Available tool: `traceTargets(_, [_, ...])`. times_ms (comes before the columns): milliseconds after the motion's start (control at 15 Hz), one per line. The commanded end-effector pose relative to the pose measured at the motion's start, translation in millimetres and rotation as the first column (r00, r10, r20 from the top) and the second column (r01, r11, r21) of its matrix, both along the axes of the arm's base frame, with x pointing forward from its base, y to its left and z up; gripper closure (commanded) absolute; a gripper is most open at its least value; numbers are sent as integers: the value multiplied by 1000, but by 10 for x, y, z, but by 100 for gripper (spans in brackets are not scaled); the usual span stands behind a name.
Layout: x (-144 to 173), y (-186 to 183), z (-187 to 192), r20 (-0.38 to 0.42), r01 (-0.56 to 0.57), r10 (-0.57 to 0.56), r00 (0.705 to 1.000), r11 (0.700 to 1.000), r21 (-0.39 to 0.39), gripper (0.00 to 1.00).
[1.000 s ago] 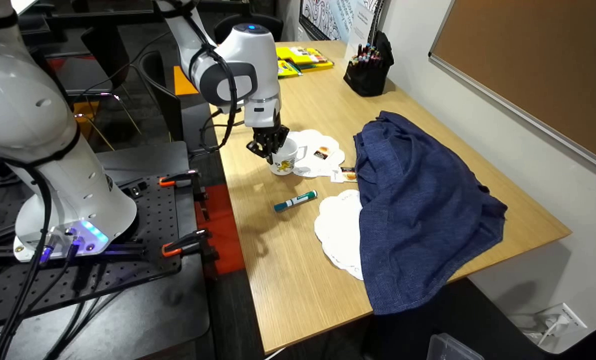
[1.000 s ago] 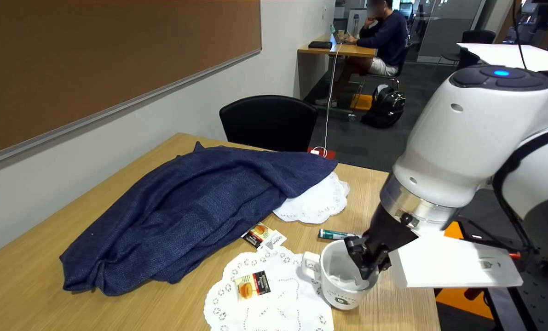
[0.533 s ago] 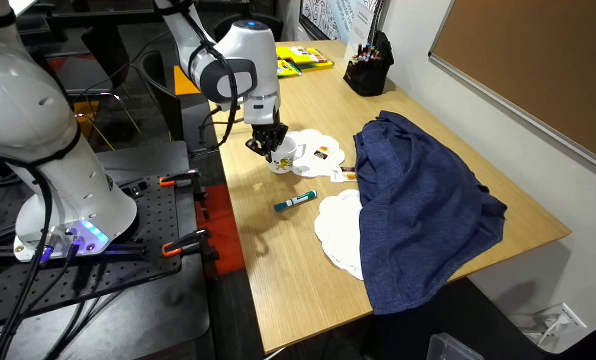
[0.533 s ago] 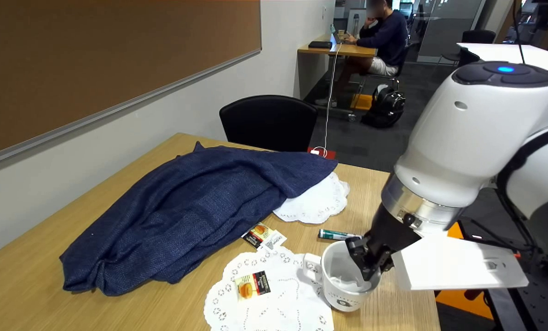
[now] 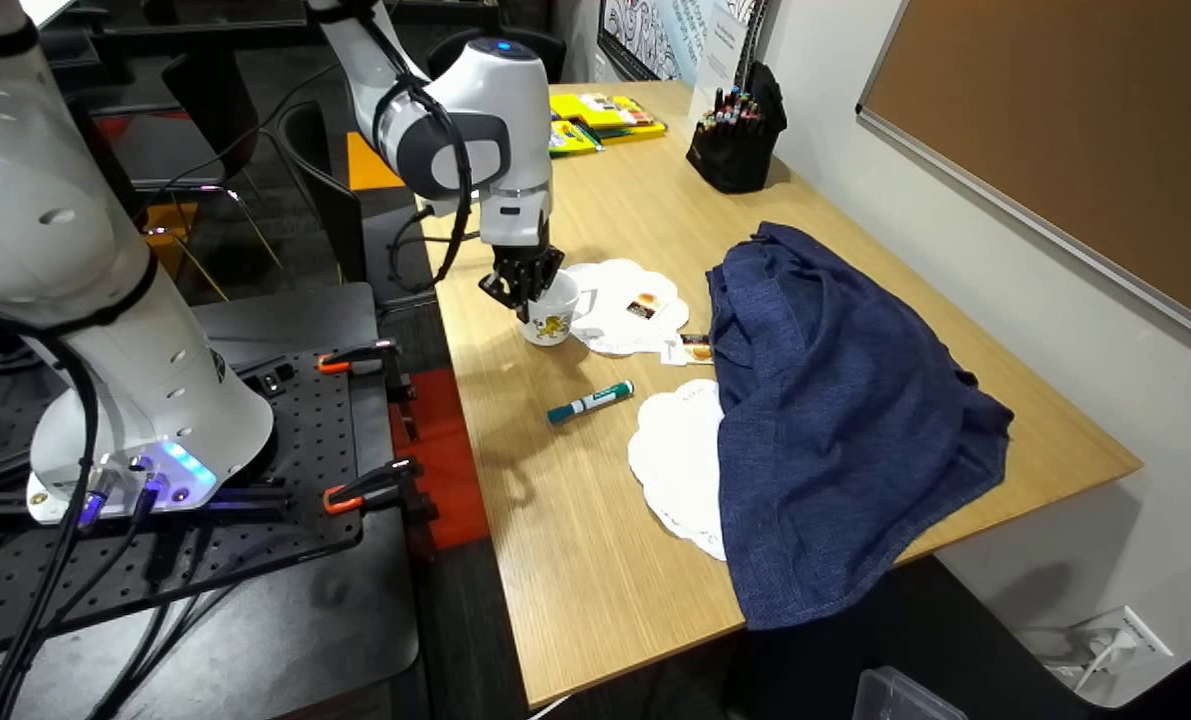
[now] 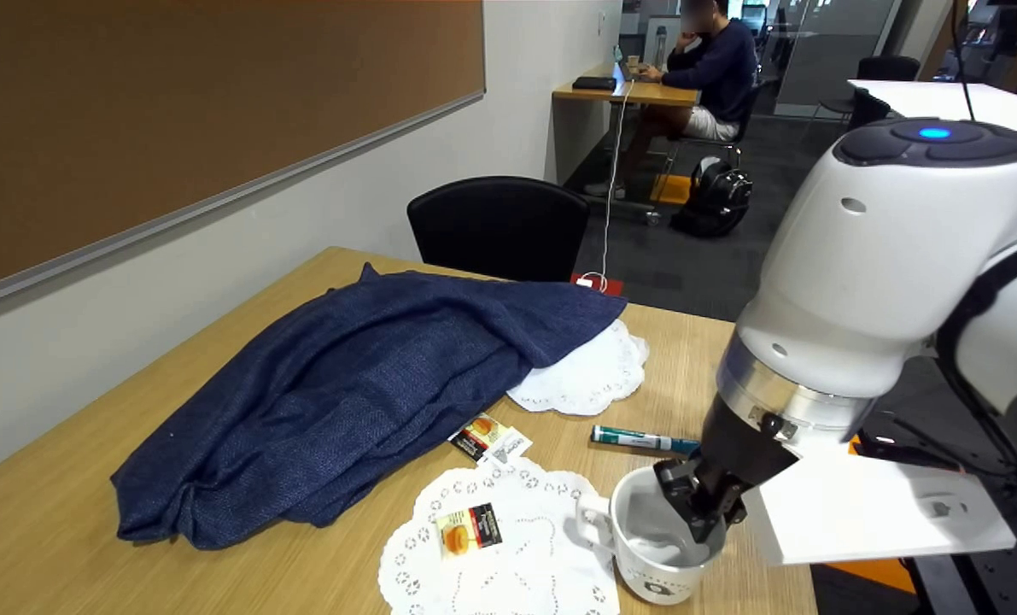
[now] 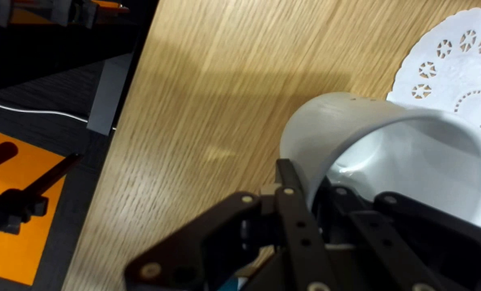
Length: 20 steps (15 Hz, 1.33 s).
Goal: Move the cup away from the table mat then put the marker inside the cup
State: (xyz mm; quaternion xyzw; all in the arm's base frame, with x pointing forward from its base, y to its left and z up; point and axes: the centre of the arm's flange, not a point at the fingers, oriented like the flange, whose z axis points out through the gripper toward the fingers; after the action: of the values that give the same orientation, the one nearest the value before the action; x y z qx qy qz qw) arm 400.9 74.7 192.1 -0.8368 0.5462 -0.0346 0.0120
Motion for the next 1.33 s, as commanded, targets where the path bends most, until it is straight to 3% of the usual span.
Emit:
traceTargets(0, [0,-5,121,2,8,-8,1000,1000,27,97])
traceTargets(200, [-4,1,89,6,8,-8,1000,999,33,97])
traceTargets(267, [-4,3,75,6,8,-8,1000,999,32,89])
traceTargets(333, [-3,0,65,4,8,-9,1000,999,34,72])
traceTargets(400, [-2,4,66,2,9,-9,1000,999,34,63])
traceTargets(600, [11,5,59,5,9,-9,1000,999,34,43])
traceTargets(1067, [-31,60,323,25,-3,3,1000,999,33,9])
traceTargets(1267, [-57,63,501,43,-10,9,999,999,37,1])
